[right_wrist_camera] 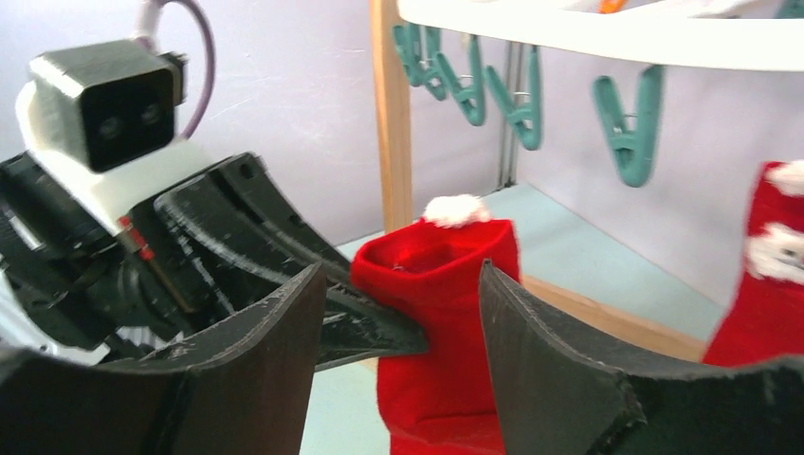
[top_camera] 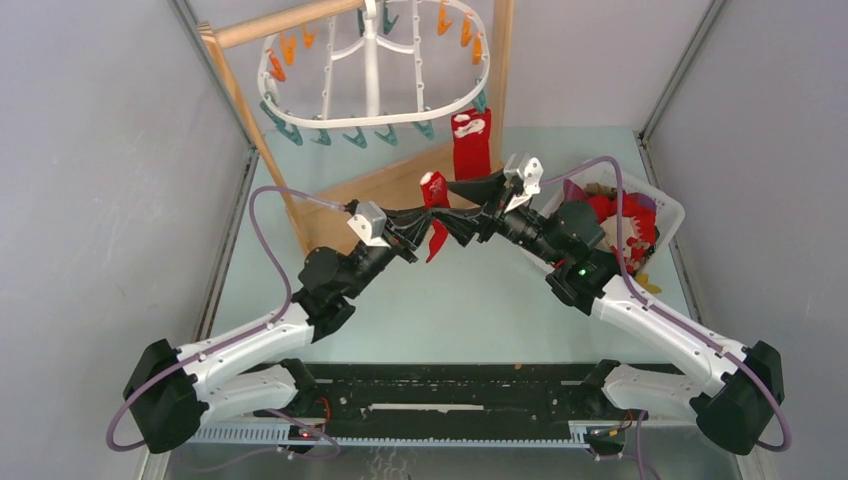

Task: Clip the socks to the hanger
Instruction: Open the clamp at the hanger.

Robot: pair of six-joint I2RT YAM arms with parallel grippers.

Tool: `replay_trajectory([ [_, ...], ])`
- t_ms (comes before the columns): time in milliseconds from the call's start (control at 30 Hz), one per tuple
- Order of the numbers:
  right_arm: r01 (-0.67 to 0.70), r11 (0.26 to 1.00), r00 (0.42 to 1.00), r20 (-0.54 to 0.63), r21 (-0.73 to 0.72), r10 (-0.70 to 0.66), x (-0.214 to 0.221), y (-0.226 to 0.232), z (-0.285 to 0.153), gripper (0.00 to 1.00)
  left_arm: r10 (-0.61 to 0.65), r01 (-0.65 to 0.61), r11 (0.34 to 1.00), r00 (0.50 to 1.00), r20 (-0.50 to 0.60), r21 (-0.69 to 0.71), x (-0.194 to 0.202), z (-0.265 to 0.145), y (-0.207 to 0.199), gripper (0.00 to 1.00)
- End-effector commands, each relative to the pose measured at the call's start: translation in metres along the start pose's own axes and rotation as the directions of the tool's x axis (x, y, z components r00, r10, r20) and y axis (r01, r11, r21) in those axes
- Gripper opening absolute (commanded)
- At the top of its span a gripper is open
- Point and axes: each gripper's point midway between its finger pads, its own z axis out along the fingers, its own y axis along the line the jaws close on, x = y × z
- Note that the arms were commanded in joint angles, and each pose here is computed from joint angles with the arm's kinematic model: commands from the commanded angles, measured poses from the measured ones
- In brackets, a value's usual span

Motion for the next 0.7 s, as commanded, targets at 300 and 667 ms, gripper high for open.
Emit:
replay_trajectory([
  [300,-0.166,0.979,0.986,0.021,0.114,0.165,0.000,-0.004,-0.004,0.69,0.140,-0.129,0.980,0.988,0.060,-0.151,-0.037,0.008,0.007,0.00],
  [667,-0.190,0.975,0.981,0.054,0.117,0.185,-0.003,-0.007,0.001,0.71,0.127,-0.121,0.989,0.989,0.074,-0.084,-0.039,0.012,-0.009,0.00],
])
